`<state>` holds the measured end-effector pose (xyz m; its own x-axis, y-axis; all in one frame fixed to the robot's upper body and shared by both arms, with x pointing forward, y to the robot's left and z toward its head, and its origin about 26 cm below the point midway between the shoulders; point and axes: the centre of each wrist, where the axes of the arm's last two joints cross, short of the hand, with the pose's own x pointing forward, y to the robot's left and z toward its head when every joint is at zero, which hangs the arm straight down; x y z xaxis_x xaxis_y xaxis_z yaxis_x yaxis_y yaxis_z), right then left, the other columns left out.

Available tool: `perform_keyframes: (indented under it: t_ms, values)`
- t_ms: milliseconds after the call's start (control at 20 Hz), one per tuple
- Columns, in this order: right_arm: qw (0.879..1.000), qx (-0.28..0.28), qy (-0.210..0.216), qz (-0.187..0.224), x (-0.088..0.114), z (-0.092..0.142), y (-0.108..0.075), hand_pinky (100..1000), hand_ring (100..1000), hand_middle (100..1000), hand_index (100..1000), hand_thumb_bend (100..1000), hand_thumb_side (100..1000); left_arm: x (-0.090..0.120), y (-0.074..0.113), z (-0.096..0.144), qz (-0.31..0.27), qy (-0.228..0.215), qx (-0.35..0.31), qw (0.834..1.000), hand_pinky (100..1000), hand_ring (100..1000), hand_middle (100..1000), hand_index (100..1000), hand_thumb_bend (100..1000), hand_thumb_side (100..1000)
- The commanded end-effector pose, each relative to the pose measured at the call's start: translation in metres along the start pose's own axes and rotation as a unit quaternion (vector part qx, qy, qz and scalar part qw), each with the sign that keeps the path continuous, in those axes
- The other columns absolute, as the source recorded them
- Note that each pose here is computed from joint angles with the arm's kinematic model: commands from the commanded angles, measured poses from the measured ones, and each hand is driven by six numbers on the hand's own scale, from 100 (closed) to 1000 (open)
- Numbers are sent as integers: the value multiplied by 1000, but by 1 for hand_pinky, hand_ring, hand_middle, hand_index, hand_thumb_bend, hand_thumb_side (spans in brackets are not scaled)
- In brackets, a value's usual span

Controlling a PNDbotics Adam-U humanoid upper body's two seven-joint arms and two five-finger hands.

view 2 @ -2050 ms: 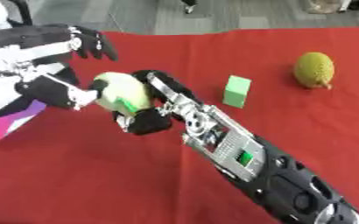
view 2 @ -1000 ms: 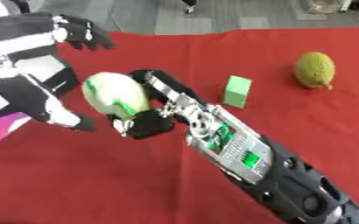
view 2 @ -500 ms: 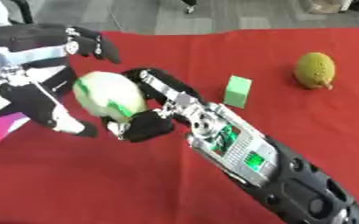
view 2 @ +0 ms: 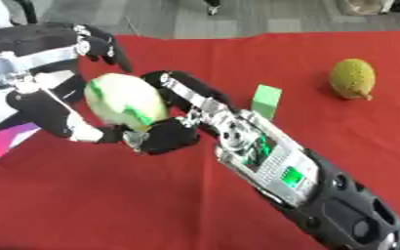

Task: Pick up the objects with one hand, pass them to the other hand, and then place them into the box on the other side of the table.

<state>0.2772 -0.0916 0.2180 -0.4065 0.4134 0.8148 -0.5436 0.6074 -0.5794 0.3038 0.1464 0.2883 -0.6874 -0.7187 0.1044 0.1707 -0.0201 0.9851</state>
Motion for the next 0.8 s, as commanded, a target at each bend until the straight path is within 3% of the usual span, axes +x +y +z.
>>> perform_keyframes:
  t_ms: [50,200,550,800]
  values:
    - [1000,7,-11,2,6,1,1,794,611,618,705,248,100,7,12,8,-6,-8,33,999,745,733,684,730,465,349]
    - [1000,8,-11,1,6,1,1,794,611,618,705,254,100,8,11,9,-10,-4,35,999,715,686,610,662,404,335]
    - [1000,13,-7,2,4,0,3,793,615,626,707,304,100,9,10,7,-6,-13,58,998,684,624,522,551,362,310]
    - [1000,18,-9,12,4,0,3,803,637,648,731,455,100,9,8,5,-7,-22,56,998,668,593,491,534,350,229]
